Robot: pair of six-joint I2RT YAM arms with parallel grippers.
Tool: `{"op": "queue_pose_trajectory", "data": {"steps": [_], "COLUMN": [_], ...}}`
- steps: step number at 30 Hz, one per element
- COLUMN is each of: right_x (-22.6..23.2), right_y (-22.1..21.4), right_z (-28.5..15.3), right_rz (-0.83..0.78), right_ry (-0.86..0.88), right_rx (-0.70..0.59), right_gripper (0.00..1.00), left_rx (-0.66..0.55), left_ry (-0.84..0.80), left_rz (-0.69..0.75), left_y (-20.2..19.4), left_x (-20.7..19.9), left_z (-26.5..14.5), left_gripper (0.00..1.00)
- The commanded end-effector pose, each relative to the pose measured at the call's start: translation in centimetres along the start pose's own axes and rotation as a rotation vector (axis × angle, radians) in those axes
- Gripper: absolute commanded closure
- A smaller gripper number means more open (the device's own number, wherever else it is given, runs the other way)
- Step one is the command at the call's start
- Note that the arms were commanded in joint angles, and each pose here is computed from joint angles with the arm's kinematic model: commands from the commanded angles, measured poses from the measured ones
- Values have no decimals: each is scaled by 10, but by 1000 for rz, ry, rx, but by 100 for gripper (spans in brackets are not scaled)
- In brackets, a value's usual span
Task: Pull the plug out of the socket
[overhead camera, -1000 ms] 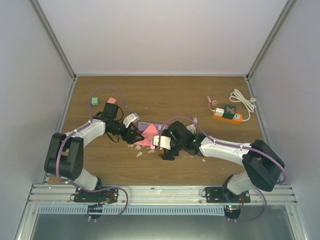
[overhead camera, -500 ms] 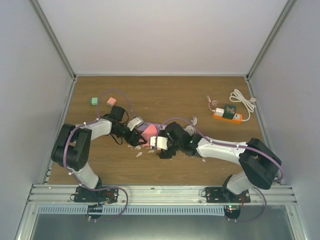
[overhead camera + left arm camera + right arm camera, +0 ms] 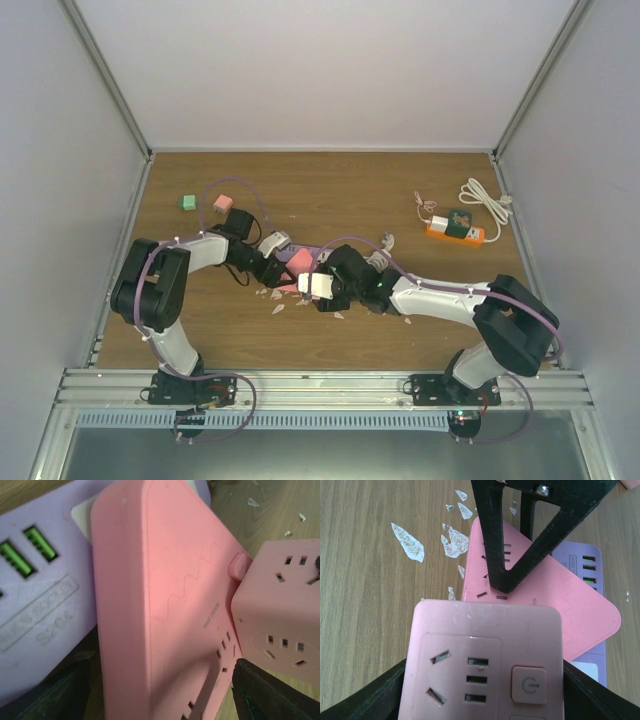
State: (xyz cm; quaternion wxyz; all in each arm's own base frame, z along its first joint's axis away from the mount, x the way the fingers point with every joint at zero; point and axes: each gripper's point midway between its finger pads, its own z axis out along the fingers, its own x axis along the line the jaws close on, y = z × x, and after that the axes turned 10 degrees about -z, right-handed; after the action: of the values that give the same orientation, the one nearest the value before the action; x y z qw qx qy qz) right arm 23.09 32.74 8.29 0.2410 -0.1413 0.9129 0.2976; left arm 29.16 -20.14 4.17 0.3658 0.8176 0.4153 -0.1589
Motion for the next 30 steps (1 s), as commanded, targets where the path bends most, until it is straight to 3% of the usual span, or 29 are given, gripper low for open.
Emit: {"op": "queue_pose_trajectory", "data": {"steps": [1, 6, 12, 30], "right_x": [-1, -3, -8, -18], "right_y": [7, 9, 17, 40], "right_z": [-1, -5, -11, -28], "right_rz": [-18, -20, -16, 3], "right_ry": [-12, -24, -28, -16], "right_rx": [-15, -25, -51, -127], "right_gripper": [34, 39, 44, 67], "left_rx": [-41, -23, 3, 68], "left_ry": [-62, -31, 64, 203], "left_rz": [41, 31, 25, -3], "left_y": [21, 16, 8, -7], "left_x": [-12, -5, 13, 46], "left_z": [3, 10, 12, 19], "left_gripper": [23, 30, 45, 59]}}
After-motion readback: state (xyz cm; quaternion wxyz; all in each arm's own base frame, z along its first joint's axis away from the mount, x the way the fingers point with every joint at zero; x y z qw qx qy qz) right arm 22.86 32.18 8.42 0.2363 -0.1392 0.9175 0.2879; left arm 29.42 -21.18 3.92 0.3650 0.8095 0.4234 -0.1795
